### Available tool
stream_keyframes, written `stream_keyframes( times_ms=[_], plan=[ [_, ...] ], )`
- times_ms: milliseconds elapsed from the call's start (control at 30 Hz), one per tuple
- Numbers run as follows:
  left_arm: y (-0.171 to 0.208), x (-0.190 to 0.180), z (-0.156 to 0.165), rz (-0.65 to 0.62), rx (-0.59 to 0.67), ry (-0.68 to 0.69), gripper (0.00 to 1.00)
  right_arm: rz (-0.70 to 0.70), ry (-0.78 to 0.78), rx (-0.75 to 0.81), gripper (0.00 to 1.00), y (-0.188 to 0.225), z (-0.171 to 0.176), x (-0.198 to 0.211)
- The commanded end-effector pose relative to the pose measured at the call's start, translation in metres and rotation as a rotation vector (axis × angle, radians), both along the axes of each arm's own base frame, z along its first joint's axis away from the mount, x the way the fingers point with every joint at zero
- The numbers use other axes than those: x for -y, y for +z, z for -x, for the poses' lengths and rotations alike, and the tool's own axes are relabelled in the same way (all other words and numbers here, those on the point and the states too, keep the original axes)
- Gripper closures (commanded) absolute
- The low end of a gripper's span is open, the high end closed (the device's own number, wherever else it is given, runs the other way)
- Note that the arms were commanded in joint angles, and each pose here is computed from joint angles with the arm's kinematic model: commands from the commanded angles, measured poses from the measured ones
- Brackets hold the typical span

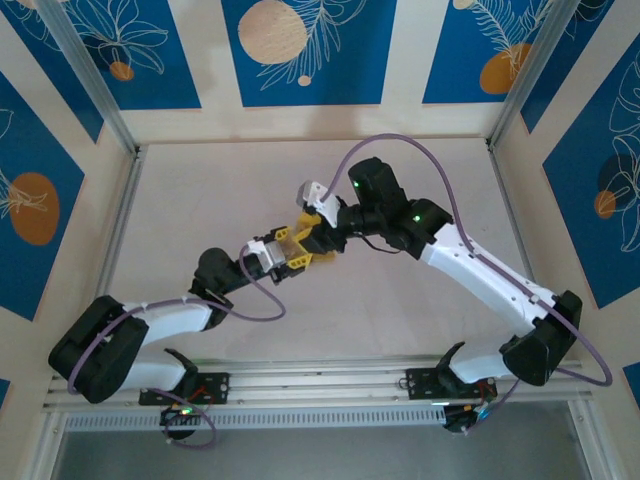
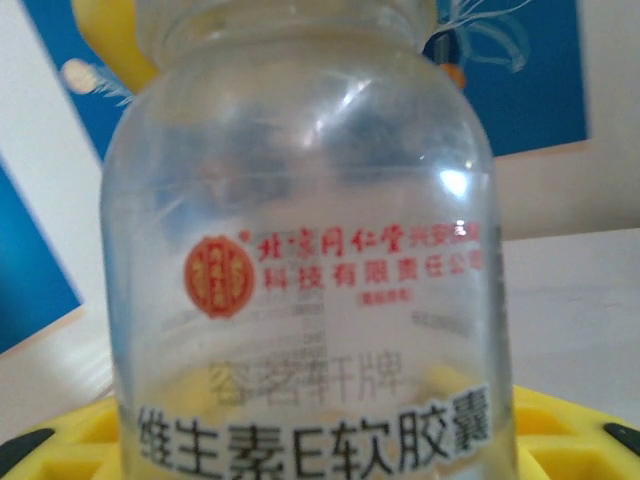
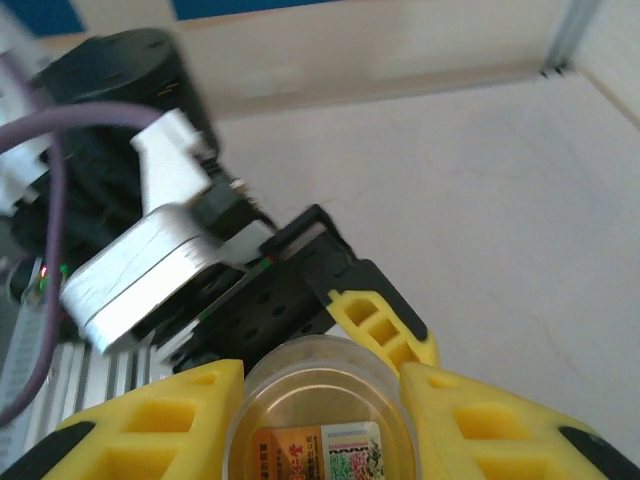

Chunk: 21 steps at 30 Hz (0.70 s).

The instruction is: Sort the pills into containers

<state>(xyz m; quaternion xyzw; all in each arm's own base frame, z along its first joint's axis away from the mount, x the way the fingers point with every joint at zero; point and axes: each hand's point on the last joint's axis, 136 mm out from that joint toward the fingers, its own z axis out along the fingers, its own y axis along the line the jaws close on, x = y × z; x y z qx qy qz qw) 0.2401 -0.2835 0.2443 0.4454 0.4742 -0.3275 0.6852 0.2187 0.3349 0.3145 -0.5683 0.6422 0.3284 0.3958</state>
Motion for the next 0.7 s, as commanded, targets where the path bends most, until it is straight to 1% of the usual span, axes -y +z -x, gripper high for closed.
stream_keyframes(
  times_ms=[0, 100, 133, 167, 200, 433, 600, 667],
  plan=[
    [0.030, 0.007, 0.033, 0.079, 0.105, -0.183, 1.00, 0.084, 0.271, 0.004, 0.76, -0.029, 0.047, 0.007],
    [0.031, 0.010, 0.039, 0.079, 0.089, -0.238, 1.00, 0.091, 0.265, 0.016, 0.71, -0.022, 0.043, 0.009],
    [0.031, 0.011, 0.039, 0.079, 0.080, -0.246, 1.00, 0.088, 0.265, 0.021, 0.67, -0.020, 0.043, 0.008],
    [0.031, 0.012, 0.040, 0.078, 0.077, -0.253, 1.00, 0.084, 0.264, 0.025, 0.61, -0.017, 0.042, 0.008],
    [0.031, 0.012, 0.040, 0.078, 0.075, -0.257, 1.00, 0.081, 0.263, 0.030, 0.57, -0.015, 0.042, 0.008],
    [0.026, 0.014, 0.039, 0.071, 0.052, -0.270, 1.00, 0.074, 0.209, 0.060, 0.33, -0.007, 0.033, 0.009],
    [0.022, 0.016, 0.037, 0.066, 0.037, -0.272, 1.00, 0.061, 0.158, 0.088, 0.24, 0.005, 0.029, 0.014],
    [0.019, 0.015, 0.031, 0.067, 0.034, -0.237, 1.00, 0.040, 0.132, 0.102, 0.22, 0.014, 0.028, 0.018]
  ],
)
